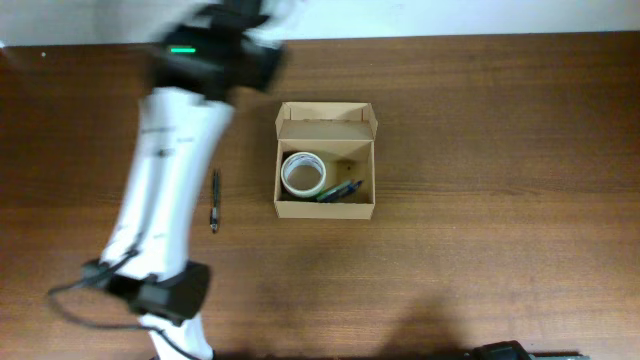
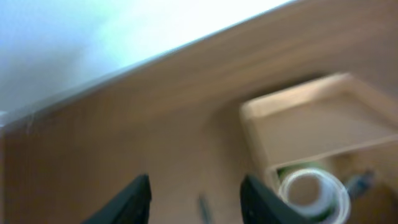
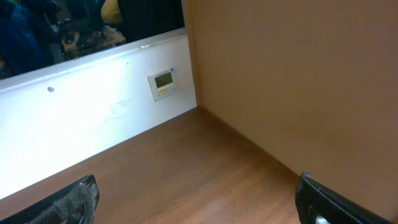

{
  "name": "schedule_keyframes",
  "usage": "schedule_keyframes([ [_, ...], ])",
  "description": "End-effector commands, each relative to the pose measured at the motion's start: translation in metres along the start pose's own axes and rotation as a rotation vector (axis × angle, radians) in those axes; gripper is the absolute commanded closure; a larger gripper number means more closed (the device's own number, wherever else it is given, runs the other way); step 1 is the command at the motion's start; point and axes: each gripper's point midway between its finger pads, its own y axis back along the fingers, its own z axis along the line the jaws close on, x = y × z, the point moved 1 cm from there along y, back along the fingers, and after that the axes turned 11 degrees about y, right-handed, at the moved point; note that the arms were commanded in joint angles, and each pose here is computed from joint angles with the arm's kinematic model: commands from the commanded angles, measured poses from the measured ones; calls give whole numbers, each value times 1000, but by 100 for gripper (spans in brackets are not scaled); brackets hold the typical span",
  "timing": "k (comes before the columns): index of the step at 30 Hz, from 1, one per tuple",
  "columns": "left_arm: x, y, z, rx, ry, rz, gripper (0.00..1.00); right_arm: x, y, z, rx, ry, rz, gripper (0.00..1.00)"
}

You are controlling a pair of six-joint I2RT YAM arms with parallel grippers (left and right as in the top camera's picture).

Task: Pack container
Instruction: 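Return the left gripper to the black pen and grasp it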

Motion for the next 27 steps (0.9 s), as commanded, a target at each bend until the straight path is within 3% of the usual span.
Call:
schedule_keyframes([
  [1,38,-36,33,-23,261,186,57,-1,-2,3,-26,13,1,1],
  [7,123,-90,63,-4,373,502,57,-1,-4,5,-58,20,-2,1],
  [15,228,-126,34,71,383,811,55,-1,-8,6,-84,34,-3,1],
  [21,274,-137,21,96,355,907,55,1,-9,6,-94,46,4,1],
  [27,299,-156,26,60,310,893,54,1,-9,7,-95,46,4,1],
])
